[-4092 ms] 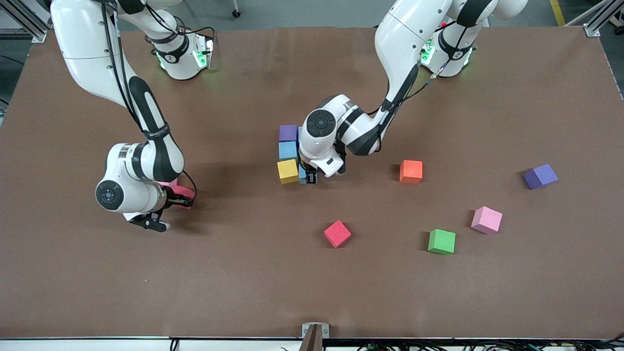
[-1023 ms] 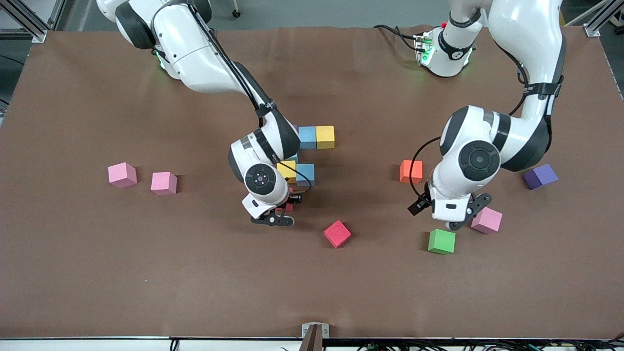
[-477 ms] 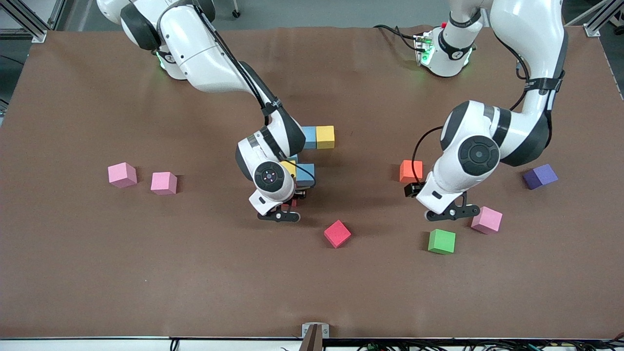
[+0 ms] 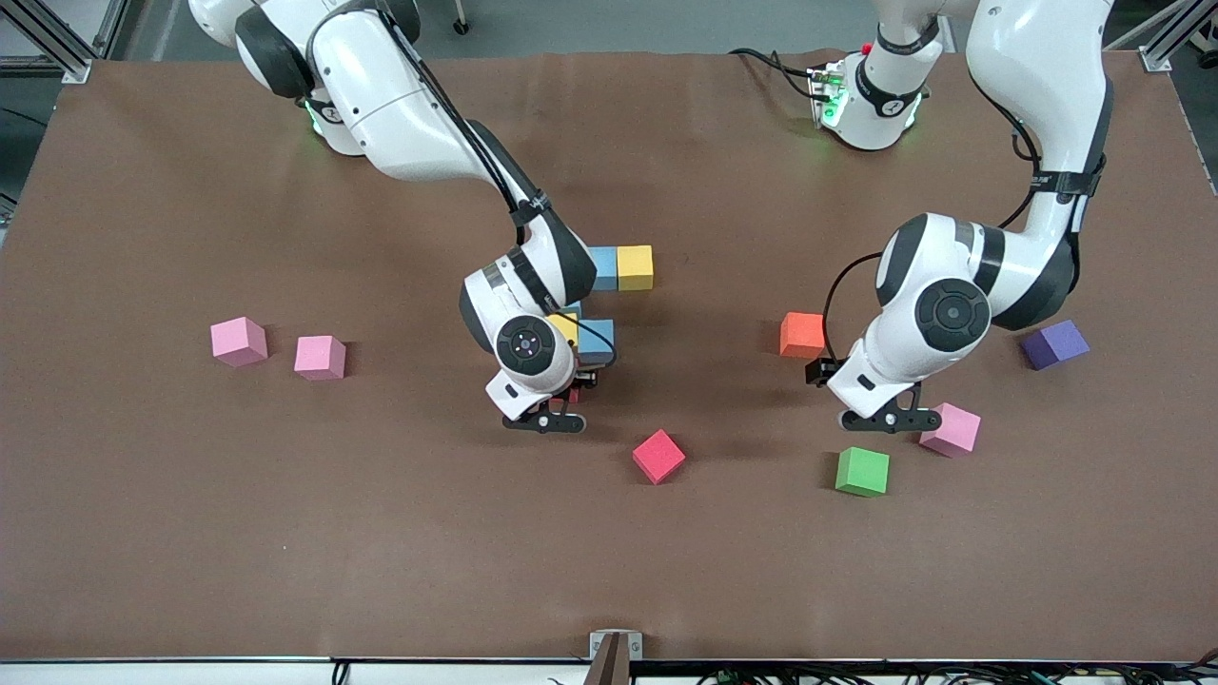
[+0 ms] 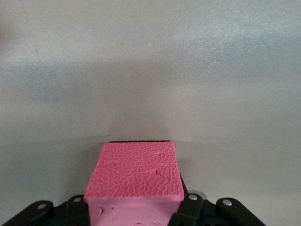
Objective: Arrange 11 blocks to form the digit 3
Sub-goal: 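Grasp the orange block with the left gripper while the right gripper lowers pink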
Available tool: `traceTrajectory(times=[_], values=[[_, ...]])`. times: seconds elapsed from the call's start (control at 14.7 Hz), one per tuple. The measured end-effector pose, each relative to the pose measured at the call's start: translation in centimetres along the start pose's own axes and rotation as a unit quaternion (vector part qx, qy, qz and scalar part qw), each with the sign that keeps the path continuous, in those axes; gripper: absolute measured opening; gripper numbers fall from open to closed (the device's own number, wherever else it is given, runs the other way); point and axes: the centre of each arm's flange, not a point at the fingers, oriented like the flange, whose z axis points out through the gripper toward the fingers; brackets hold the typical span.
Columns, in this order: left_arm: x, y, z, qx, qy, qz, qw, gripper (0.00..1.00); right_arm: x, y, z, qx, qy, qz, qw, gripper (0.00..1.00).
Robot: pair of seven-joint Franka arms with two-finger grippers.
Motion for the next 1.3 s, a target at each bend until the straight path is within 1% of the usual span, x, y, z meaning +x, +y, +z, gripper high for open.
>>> traceTrajectory(times=[0.27, 0.48, 0.61, 0.89, 1.16, 1.23, 1.3], values=[[-0.2, 0.2, 0.1, -0.001, -0.001, 0.004, 1.0, 1.0, -0.1, 0.0, 0.1, -0.002, -0.002, 0.0, 1.0, 0.59], [-0.9, 2.4, -0.8, -0.024, -0.002, 0.01, 1.0, 1.0, -0.3, -0.1, 0.2, -0.005, -0.007, -0.002, 1.0, 0.59], [-1.2, 3.1, -1.4, -0.032, -0.001, 0.012, 0.999, 1.0, -0.4, -0.1, 0.2, -0.006, -0.008, -0.002, 1.0, 0.59], [-1.4, 3.0, -0.9, -0.031, -0.007, 0.011, 0.999, 1.0, -0.6, -0.3, 0.3, -0.008, -0.011, -0.004, 1.0, 0.59], [-1.8, 3.0, 1.1, -0.025, -0.029, 0.012, 0.999, 1.0, -0.7, -0.3, 0.3, -0.009, -0.012, -0.005, 1.0, 0.6], [-1.8, 2.7, 1.3, -0.024, -0.033, 0.01, 0.999, 1.0, -0.7, -0.3, 0.4, -0.009, -0.013, -0.005, 1.0, 0.65], [-1.8, 2.4, 1.7, -0.023, -0.037, 0.007, 0.999, 1.0, -0.9, -0.3, 0.7, -0.012, -0.016, -0.005, 1.0, 0.73]])
